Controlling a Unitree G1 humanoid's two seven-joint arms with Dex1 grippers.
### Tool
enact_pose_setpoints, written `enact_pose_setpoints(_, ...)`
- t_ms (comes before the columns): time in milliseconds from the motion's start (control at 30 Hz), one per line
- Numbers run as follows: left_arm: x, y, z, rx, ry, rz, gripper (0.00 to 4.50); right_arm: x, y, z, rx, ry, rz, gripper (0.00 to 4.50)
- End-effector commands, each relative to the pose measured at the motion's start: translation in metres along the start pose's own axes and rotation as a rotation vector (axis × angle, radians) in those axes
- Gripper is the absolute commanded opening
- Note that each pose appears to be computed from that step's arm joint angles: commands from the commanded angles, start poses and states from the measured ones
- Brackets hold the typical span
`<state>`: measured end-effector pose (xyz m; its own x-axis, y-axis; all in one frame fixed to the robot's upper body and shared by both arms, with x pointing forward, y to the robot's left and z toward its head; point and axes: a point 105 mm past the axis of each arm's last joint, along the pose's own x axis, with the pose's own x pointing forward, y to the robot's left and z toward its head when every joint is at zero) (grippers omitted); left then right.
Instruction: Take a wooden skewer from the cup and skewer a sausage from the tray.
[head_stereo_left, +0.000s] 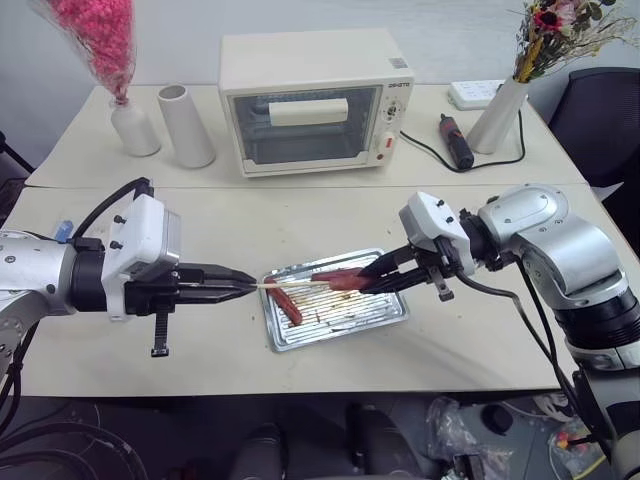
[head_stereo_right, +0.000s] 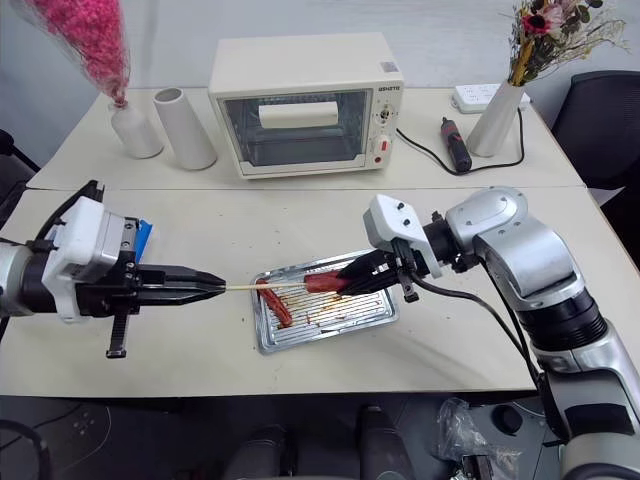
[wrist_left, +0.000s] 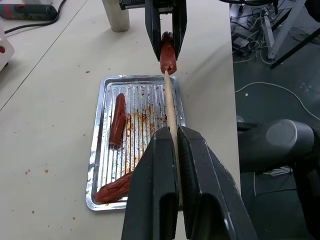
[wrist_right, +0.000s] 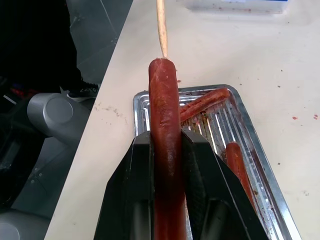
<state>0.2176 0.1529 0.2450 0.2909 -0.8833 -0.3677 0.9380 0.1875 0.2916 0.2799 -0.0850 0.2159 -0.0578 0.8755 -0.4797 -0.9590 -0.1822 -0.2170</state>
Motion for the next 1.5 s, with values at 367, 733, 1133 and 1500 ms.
enact_pose_setpoints(367,-0.002,0.0,0.006,0.052,-0.004,0.015,0.0,-0.004,0.001,0.018,-0.062,-0.034,-0.008,0.74)
enact_pose_setpoints(733,0.003,0.001,0.008,0.056,-0.018,-0.002,0.0,0.002,0.005,0.033,-0.098,-0.062,0.005,0.74)
enact_pose_setpoints(1133,0.019,0.008,0.009,0.079,-0.045,-0.039,0.0,0.011,0.007,0.049,-0.17,-0.075,0.04,0.74)
enact_pose_setpoints(1500,0.015,0.011,0.001,0.078,-0.029,0.03,0.0,0.01,-0.001,0.047,-0.142,-0.07,0.001,2.09)
